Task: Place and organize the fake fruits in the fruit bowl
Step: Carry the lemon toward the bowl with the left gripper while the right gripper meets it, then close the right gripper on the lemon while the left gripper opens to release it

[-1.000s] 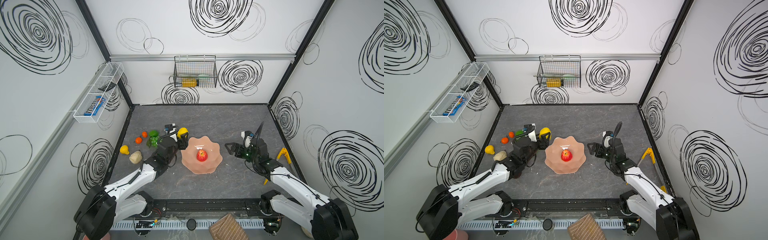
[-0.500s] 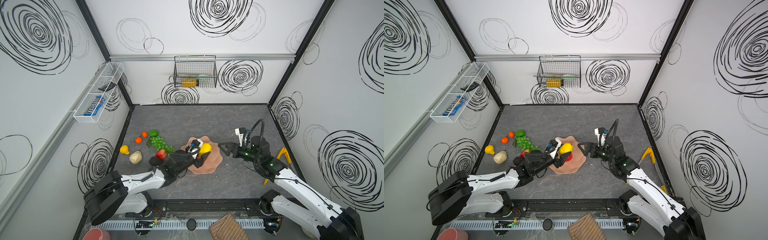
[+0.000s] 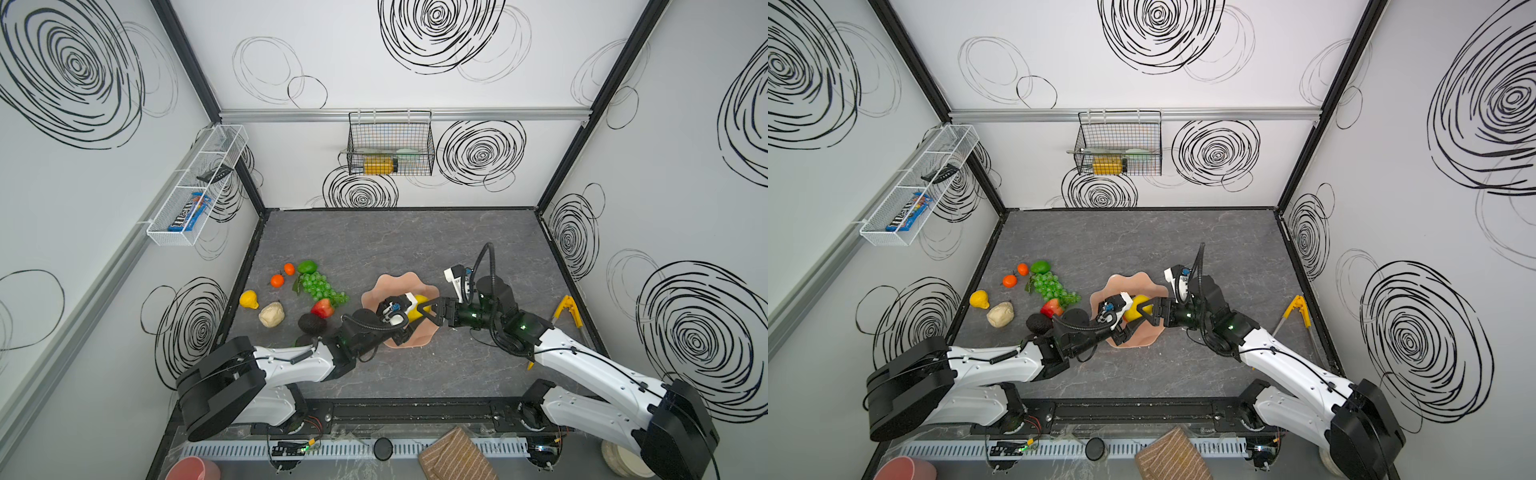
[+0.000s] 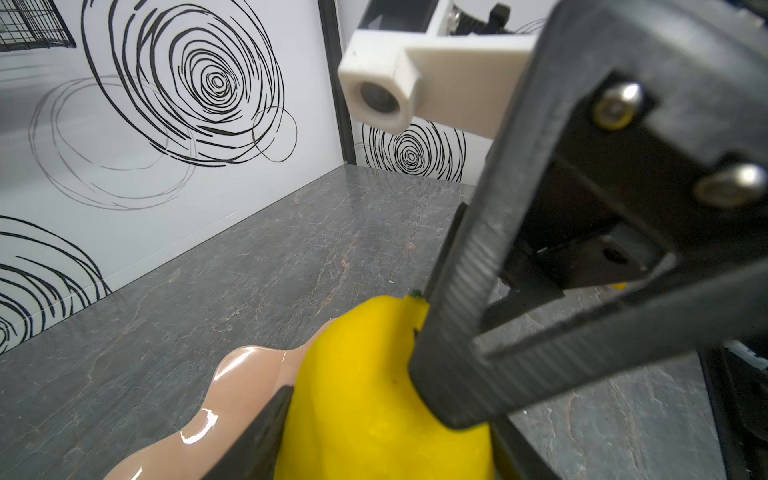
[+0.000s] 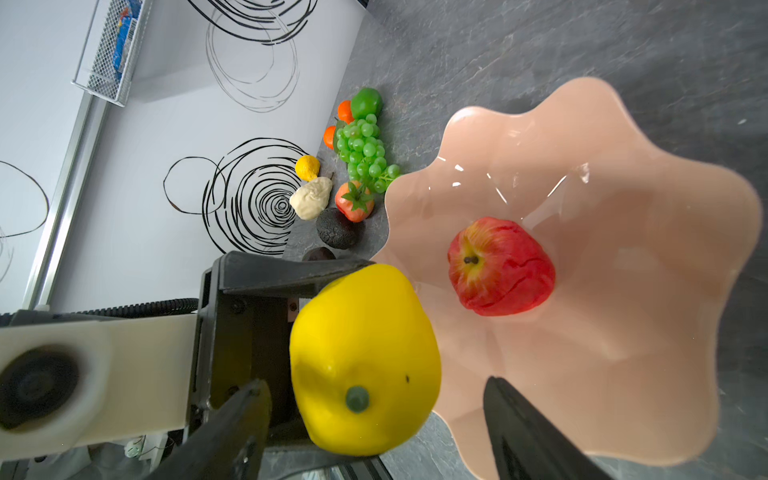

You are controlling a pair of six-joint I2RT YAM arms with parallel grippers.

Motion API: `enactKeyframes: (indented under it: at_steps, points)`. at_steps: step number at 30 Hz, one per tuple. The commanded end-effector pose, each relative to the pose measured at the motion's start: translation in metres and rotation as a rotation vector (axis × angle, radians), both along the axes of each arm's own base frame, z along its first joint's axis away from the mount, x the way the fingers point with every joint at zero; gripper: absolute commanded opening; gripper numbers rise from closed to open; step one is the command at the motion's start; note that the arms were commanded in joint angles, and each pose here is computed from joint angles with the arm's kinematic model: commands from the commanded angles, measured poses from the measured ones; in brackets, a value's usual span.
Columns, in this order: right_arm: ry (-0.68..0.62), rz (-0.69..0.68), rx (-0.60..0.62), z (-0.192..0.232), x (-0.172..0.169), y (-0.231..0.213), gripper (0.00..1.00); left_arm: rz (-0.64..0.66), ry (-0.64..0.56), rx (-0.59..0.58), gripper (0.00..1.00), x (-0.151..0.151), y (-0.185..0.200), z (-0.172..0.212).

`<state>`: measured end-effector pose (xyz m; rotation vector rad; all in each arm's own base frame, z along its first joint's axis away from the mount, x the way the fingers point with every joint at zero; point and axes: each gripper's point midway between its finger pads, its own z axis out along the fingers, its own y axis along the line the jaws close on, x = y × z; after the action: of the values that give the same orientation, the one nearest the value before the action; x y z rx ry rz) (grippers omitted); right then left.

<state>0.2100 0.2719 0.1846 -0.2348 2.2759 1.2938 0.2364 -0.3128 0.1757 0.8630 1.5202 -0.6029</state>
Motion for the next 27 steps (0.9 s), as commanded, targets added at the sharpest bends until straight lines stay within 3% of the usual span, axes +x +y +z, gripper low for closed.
enactKeyframes:
  at_steps: [1, 21, 27]
  points:
    - [-0.032, 0.051, 0.042, 0.017, -0.003, 0.013, 0.81, -0.024, -0.07, -0.034, 0.58, -0.003, -0.003, 0.014]
    - [-0.055, 0.08, 0.03, 0.016, -0.005, 0.022, 0.51, -0.112, -0.08, -0.036, 0.64, -0.023, -0.01, 0.015]
    - [-0.074, 0.047, 0.001, 0.016, 0.0, 0.018, 0.49, -0.09, -0.087, -0.046, 0.77, -0.022, -0.005, 0.02]
